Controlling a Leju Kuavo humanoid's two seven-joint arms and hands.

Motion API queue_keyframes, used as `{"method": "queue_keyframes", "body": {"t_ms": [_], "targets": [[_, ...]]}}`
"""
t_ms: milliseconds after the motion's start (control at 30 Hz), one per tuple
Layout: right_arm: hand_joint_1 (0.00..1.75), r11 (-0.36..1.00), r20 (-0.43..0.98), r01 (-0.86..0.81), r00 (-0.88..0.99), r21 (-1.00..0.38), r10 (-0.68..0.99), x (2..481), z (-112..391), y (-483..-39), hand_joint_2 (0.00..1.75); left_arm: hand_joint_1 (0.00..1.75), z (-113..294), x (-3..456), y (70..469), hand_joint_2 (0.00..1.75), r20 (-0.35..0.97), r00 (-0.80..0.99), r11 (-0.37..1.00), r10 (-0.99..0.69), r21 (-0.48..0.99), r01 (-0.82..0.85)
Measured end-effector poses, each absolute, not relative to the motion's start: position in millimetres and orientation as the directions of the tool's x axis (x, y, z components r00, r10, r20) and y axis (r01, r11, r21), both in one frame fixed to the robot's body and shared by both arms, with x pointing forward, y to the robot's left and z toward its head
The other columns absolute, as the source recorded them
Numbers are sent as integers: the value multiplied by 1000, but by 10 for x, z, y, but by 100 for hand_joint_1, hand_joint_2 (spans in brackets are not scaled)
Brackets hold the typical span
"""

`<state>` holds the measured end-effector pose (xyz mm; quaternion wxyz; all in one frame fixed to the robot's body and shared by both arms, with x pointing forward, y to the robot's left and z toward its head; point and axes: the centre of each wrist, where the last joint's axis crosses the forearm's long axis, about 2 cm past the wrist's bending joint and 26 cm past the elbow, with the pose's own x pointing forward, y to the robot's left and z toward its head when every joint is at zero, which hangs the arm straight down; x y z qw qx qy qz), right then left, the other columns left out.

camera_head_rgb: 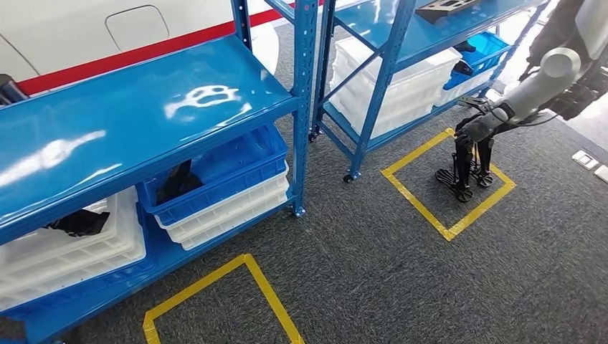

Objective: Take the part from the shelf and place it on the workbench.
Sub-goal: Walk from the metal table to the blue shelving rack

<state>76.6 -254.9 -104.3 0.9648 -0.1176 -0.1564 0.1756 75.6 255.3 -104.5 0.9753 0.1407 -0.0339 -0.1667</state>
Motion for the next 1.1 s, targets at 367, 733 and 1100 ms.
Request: {"method": "queue_keyframes", "body": {"t_ms": [367, 733, 1100], "targets": [[0, 912, 266, -300, 888, -280, 374, 793, -1037, -2535, 0, 0, -1048, 737, 2550, 0, 12, 945, 905, -328, 291, 311], [0, 916, 270, -296, 890, -273, 368, 798, -1034, -2504, 0, 0, -1048, 748, 2582, 0, 13, 948, 905, -317, 303, 299], [0, 915, 264, -297, 892, -274, 368, 770, -1041, -2520, 0, 0, -1047, 753, 2584, 0, 14, 950, 906, -312, 304, 294]]}}
